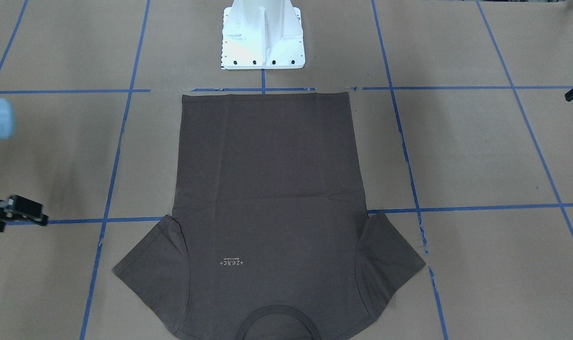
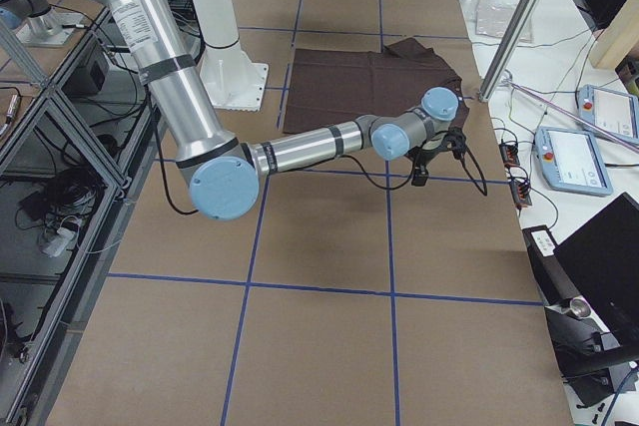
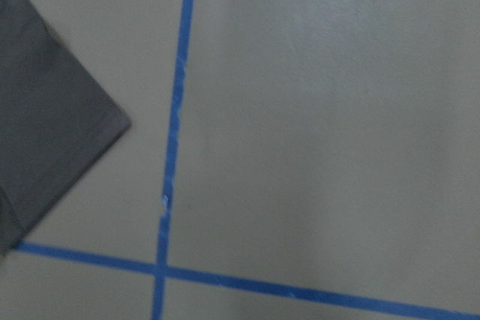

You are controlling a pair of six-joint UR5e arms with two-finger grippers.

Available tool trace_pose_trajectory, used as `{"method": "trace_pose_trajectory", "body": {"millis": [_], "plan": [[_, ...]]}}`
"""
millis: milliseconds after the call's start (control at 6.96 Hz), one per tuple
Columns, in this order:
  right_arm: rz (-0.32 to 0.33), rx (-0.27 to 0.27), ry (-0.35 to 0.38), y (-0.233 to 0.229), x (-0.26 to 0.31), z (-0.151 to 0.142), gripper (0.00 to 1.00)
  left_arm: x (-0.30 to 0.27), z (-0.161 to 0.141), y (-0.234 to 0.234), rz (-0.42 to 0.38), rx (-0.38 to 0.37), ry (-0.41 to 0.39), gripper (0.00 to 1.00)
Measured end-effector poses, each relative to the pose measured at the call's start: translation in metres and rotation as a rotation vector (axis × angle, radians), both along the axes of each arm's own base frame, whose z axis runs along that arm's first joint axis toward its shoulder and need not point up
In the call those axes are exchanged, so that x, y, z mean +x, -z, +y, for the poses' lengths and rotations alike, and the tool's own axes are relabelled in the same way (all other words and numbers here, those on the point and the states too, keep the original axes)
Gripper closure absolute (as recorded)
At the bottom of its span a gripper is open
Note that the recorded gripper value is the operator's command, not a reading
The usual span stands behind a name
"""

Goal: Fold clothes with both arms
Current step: 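Grasp the sleeve nearest the right gripper and fold it inward across the shirt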

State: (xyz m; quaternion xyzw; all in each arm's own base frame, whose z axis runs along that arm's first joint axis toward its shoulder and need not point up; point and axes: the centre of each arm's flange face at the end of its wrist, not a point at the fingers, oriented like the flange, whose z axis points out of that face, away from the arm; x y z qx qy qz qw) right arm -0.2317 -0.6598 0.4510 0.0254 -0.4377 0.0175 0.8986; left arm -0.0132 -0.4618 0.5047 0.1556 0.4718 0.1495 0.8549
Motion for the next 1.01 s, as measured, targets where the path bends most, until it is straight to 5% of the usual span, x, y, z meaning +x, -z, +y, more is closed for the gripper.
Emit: {"method": "trace_pose_trajectory", "body": {"millis": [431,862,1006], "plan": [[-0.024,-0.068,-0.24,0.0,-0.109,-0.027,0.15,0.001,0.005,-0.002,0.025,-0.01,-0.011,0.0],[0.013,-0.092,-0.274,-0.007,-0.149,-0.038,0.25,0.001,0.005,-0.002,0.027,-0.01,-0.012,0.0],[0.018,-0.092,-0.274,-0.008,-0.153,-0.037,0.41,0.001,0.005,-0.002,0.027,-0.009,-0.012,0.0]]}}
